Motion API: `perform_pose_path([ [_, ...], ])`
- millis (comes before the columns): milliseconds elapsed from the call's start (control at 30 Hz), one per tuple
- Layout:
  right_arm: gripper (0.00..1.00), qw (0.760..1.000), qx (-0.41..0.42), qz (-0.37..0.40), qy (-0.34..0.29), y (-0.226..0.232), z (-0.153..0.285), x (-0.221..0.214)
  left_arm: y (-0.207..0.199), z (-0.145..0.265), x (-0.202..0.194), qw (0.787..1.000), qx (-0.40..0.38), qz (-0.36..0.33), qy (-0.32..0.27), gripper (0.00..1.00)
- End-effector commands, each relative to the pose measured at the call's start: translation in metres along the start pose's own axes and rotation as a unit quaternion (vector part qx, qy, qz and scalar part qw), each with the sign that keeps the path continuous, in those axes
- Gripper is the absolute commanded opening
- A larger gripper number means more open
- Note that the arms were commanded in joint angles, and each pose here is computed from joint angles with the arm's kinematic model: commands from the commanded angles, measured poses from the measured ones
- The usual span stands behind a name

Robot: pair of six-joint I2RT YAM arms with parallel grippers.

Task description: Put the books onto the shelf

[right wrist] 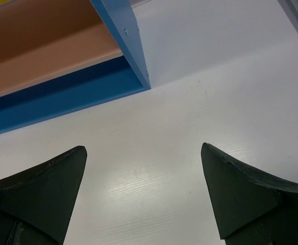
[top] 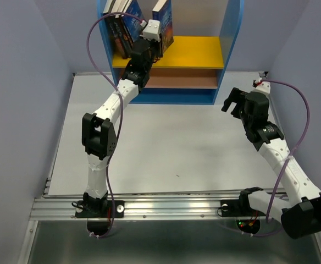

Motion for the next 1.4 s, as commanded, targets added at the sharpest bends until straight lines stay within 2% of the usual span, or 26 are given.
perform_pose_path([
  [0,1.00,1.000,-0.007,0.007,-0.023,0.000,-0.001,0.010,0.002,0.016,0.124,0.979,0.048,0.007,-0.199,0.00],
  [467,1.00,1.000,-0.005,0.014,-0.011,0.002,-0.008,0.006,0.034,0.010,0.083,0.972,0.165,0.030,-0.165,0.00],
  [700,1.00,1.000,-0.007,0.017,-0.010,0.001,-0.008,0.004,0.041,0.015,0.069,0.967,0.199,0.038,-0.156,0.00],
  [1000,1.00,1.000,-0.005,0.019,-0.004,0.002,-0.010,0.001,0.054,0.022,0.060,0.949,0.264,0.053,-0.163,0.01],
  [1033,1.00,1.000,-0.004,0.018,-0.004,0.002,-0.010,0.001,0.054,0.022,0.058,0.949,0.266,0.052,-0.161,0.06],
  [1067,1.00,1.000,-0.004,0.018,-0.003,0.002,-0.010,0.002,0.055,0.022,0.058,0.949,0.265,0.052,-0.161,0.14],
  [1100,1.00,1.000,-0.002,0.018,-0.003,0.002,-0.010,0.001,0.054,0.023,0.057,0.950,0.263,0.051,-0.158,0.33],
  [1167,1.00,1.000,0.000,0.018,-0.002,0.003,-0.010,0.001,0.053,0.025,0.059,0.950,0.260,0.059,-0.161,0.37],
  [1200,1.00,1.000,0.001,0.018,-0.002,0.003,-0.010,0.002,0.052,0.026,0.059,0.951,0.258,0.060,-0.161,0.45],
  [1300,1.00,1.000,0.006,0.017,-0.001,0.004,-0.011,0.001,0.050,0.029,0.063,0.950,0.253,0.074,-0.165,0.56],
  [1367,1.00,1.000,0.009,0.016,0.001,0.005,-0.011,0.001,0.047,0.032,0.069,0.952,0.246,0.076,-0.168,0.57],
])
Point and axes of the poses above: each gripper's point midway between its finger pads, its own z axis back along the fingers, its own y axis along the line the jaws close on, x = y × z, the point moved 9 cm from there along z, back along the fingers, and after that the axes turned 5 degrees about z, right-handed, at the moved point
